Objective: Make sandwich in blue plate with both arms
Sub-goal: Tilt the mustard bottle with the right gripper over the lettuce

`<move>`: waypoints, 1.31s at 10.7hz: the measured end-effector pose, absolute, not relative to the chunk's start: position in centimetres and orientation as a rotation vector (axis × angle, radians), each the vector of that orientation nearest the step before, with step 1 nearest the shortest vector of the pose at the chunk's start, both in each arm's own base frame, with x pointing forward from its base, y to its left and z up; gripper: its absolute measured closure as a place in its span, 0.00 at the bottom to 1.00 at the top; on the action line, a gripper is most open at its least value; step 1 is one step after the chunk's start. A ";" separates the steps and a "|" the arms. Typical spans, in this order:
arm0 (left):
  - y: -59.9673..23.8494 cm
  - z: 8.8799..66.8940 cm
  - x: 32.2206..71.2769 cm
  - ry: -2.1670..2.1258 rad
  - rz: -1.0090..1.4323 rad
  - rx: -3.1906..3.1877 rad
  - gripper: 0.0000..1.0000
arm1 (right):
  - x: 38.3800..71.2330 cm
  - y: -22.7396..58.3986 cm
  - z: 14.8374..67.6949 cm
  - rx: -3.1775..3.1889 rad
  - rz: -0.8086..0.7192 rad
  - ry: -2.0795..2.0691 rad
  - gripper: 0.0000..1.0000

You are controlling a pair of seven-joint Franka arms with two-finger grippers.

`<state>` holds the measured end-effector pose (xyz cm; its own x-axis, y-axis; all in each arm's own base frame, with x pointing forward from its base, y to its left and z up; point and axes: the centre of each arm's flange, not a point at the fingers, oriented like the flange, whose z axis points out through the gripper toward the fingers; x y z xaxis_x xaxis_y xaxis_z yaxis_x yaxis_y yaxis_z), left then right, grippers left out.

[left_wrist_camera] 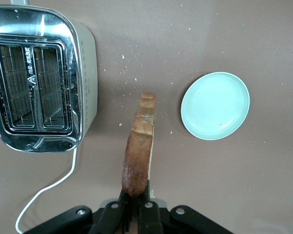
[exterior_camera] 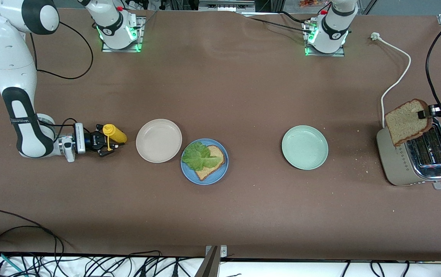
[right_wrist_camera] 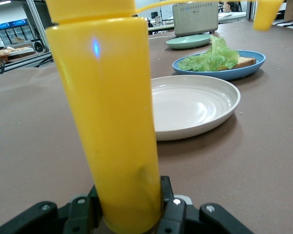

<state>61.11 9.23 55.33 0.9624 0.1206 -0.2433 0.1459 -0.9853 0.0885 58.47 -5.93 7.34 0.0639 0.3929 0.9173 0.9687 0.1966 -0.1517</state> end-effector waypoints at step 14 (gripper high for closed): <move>9.3 55.2 61.1 0.205 -0.365 3.006 0.92 | 64.9 11.9 30.5 -2.197 0.203 -1.700 0.74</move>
<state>61.15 9.25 55.24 0.9621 0.1207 -0.2445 0.1462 -0.9852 0.0890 64.94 11.89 30.51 0.2679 0.9581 0.1011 0.9073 -0.2156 -0.3611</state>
